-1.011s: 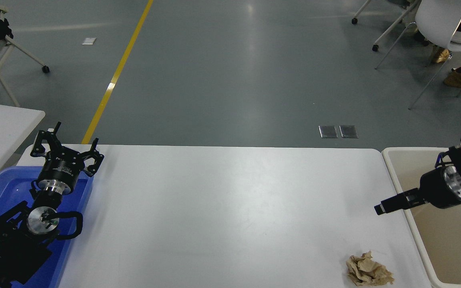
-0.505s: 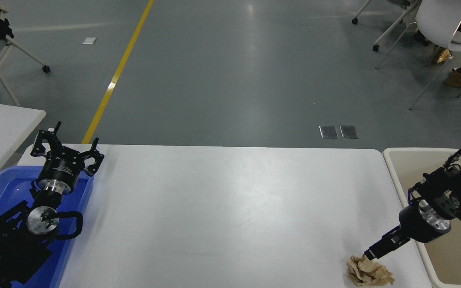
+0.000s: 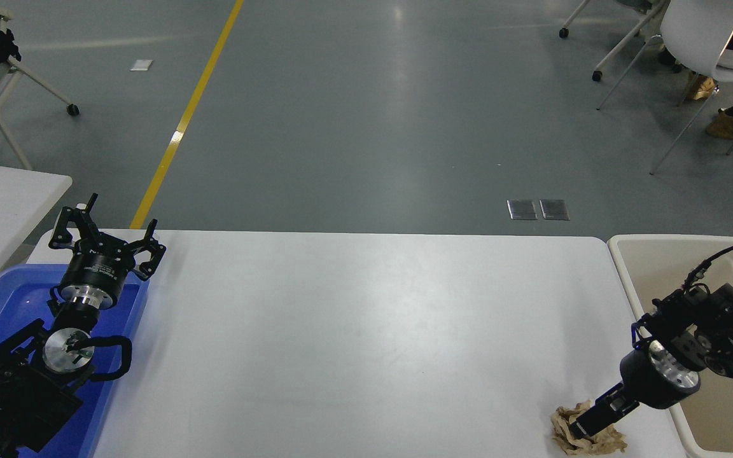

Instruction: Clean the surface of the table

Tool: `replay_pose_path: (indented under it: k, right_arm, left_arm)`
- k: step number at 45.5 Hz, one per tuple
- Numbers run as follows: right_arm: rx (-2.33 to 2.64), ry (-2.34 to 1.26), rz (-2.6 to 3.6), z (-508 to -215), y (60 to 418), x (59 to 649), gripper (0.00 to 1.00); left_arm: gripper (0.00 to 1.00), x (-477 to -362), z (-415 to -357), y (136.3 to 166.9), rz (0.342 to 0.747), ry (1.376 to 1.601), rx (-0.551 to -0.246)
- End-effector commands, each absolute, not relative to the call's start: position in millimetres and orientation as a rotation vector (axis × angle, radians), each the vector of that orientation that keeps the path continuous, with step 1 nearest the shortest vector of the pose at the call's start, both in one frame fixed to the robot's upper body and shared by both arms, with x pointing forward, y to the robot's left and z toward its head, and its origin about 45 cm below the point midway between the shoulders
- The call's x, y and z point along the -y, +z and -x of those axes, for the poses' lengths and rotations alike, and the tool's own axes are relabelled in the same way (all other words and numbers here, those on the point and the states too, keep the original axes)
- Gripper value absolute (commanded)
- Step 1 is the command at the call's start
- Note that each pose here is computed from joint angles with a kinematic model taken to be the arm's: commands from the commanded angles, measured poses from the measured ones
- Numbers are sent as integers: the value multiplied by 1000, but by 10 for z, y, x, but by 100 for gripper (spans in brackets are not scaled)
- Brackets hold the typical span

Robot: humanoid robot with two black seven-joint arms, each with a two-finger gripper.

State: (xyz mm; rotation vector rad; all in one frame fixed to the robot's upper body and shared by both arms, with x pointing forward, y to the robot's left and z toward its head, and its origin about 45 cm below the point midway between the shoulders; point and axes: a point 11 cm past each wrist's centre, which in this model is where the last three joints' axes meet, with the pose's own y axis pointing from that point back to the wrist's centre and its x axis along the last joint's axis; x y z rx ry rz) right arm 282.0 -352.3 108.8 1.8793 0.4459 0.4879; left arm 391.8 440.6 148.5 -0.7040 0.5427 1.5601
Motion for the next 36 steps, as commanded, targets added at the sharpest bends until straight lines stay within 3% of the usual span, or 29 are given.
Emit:
replay_pose_path:
  k: [1, 36]
  right_arm:
    - [-445, 472, -1891, -2681, 938, 3574, 98]
    - [-301, 545, -1896, -2858, 834, 3630, 96]
  left_arm:
    - [100, -4409, -3917, 1484, 704, 1561, -542]
    - [100, -4405, -3919, 1485, 704, 1560, -543]
